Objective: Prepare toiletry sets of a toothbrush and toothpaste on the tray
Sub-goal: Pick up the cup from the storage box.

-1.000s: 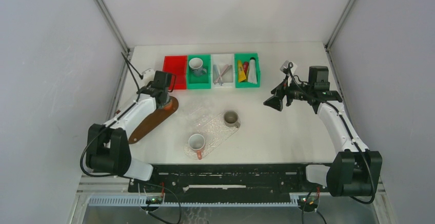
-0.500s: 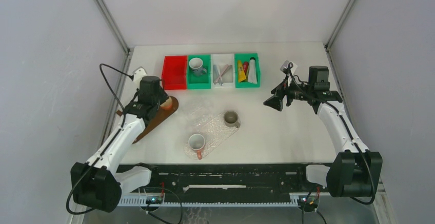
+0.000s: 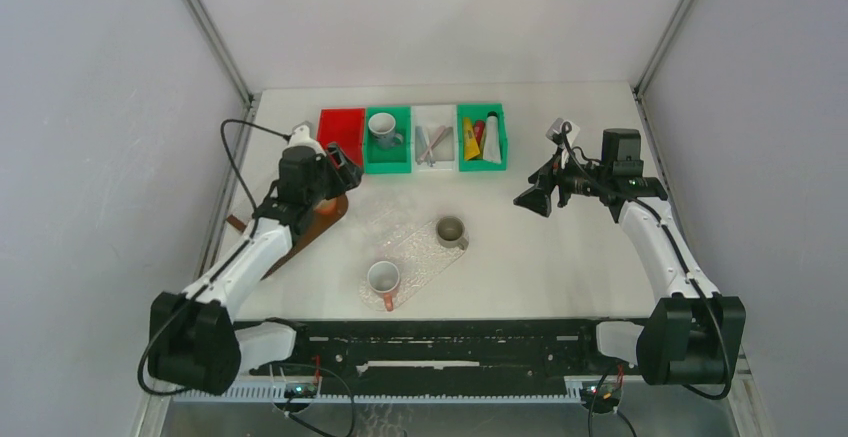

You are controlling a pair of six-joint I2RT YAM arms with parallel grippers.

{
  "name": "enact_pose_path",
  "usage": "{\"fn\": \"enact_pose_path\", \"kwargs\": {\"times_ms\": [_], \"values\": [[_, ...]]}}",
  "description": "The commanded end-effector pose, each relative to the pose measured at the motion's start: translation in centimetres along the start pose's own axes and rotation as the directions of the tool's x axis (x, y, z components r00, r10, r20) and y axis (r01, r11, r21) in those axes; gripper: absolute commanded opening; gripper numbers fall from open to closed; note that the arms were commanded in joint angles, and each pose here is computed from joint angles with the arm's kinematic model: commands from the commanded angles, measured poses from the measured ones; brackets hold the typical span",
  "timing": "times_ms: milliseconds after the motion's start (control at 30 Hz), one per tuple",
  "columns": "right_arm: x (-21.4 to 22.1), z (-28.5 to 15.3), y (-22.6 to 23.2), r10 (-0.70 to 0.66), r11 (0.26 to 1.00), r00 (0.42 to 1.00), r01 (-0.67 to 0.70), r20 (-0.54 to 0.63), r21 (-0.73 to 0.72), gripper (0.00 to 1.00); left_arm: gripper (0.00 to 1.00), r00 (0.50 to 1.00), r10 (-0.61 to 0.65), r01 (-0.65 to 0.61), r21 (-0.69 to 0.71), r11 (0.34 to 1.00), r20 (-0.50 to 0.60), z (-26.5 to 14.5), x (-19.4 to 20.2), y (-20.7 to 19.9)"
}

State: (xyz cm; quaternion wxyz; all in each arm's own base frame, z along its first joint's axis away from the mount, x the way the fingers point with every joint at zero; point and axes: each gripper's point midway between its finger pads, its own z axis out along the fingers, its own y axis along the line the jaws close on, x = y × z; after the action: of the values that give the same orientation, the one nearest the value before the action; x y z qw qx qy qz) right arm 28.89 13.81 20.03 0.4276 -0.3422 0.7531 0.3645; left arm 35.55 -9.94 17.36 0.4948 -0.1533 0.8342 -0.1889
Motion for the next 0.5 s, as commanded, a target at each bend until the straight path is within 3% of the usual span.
{"fn": "enact_pose_path", "kwargs": {"times_ms": [0,167,467], "values": [[-1.3,-0.2,0.4,-0.073,0.997,0.997,0.073,0.038,-0.005,0.83,0.65,0.999,0.034,-0.039,0.201,0.979,0.026,2.1,-3.2,-5.3],[-1.3,-0.3,0.4,-0.076,0.997,0.996,0.076,0.039,-0.005,0.83,0.65,0.999,0.039,-0.037,0.271,0.962,0.001,5.1,-4.7,-8.0],[-1.5,-0.5,0.3,-0.081,0.997,0.996,0.081,0.044,0.008,0.83,0.66,0.997,0.074,-0.065,0.248,0.967,-0.023,10.6,-8.9,-10.9]]}}
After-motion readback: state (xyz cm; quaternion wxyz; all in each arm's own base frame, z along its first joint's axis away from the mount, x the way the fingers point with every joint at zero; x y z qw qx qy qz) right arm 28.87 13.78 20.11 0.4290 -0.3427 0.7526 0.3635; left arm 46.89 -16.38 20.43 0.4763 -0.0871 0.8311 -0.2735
